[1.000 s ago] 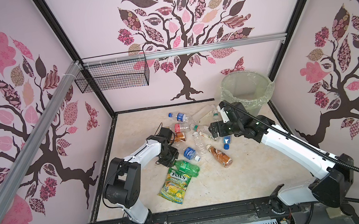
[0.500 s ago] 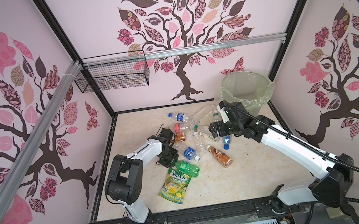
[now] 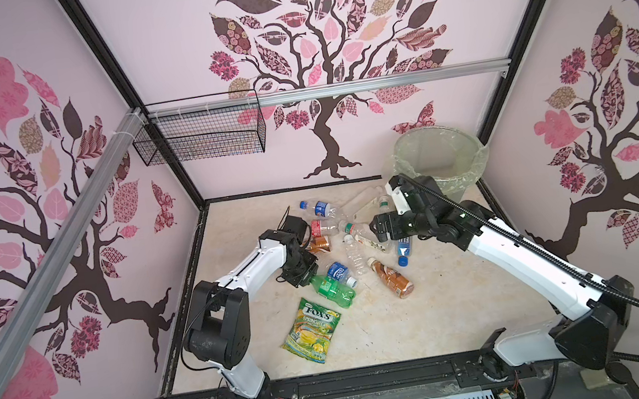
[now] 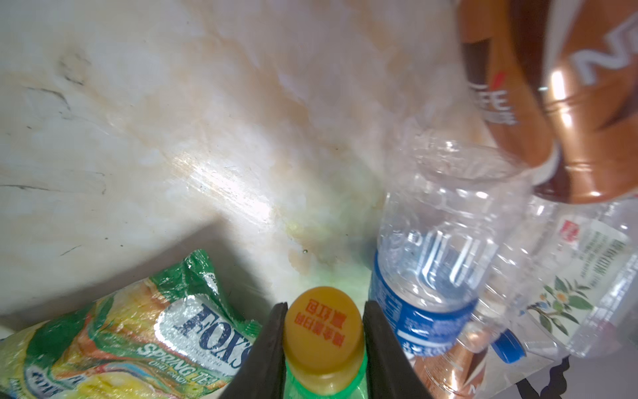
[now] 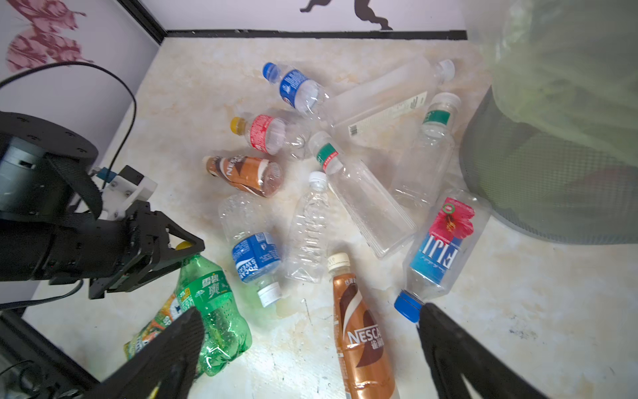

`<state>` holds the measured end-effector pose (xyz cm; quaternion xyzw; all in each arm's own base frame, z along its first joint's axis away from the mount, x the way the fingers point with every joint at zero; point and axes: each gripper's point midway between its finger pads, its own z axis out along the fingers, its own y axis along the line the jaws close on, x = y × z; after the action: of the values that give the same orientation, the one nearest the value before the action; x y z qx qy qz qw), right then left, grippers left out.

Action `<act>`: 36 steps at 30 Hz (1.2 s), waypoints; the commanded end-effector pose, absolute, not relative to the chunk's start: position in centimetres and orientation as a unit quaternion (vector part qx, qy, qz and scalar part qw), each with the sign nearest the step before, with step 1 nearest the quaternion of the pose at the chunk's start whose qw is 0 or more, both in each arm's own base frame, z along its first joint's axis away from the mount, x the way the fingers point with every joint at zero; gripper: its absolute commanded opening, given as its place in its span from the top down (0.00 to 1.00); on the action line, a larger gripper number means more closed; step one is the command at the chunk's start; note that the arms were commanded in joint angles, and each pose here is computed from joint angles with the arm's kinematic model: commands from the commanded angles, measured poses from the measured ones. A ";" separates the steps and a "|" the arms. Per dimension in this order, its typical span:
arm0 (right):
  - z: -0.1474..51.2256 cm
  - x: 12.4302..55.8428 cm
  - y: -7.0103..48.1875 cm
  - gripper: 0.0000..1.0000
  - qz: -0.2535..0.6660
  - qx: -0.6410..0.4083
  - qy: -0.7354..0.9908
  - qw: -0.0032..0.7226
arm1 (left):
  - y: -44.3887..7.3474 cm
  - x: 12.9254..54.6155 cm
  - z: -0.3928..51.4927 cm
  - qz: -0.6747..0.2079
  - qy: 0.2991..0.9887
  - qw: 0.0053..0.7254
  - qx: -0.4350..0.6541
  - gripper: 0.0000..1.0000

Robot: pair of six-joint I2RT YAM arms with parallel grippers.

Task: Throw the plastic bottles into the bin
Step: 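Lift the green soda bottle with the left gripper toward the right gripper, then grasp the green soda bottle with the right gripper while the left releases it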

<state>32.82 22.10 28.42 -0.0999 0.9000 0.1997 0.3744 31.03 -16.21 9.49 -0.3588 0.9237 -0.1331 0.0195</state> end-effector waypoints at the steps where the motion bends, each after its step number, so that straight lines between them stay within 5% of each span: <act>1: 31.1 31.7 23.8 0.01 0.252 -0.115 0.889 0.363 | -16.0 33.0 15.2 -0.152 0.934 0.092 -0.310 0.79; 8: 34.2 30.5 26.9 0.00 0.342 -0.153 0.862 0.341 | -17.9 40.5 26.2 -0.240 0.900 0.277 -0.237 0.79; 13: 35.7 30.7 28.4 0.00 0.381 -0.162 0.844 0.342 | -21.0 43.8 32.8 -0.314 0.866 0.343 -0.182 0.79; 20: 36.5 32.1 28.4 0.00 0.352 -0.183 0.838 0.375 | -26.0 43.6 38.9 -0.391 0.838 0.368 -0.093 0.81; 29: 36.1 35.7 26.2 0.03 0.243 -0.171 0.851 0.433 | -28.2 41.7 40.2 -0.411 0.837 0.359 -0.043 0.81; 36: 34.9 36.7 27.2 0.12 0.246 -0.175 0.854 0.424 | -28.0 41.0 40.7 -0.413 0.834 0.363 -0.045 0.81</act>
<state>36.08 26.78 34.57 -0.1704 0.8575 0.2522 0.4148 41.74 -28.37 38.47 -0.0569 0.8470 -0.4029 0.3422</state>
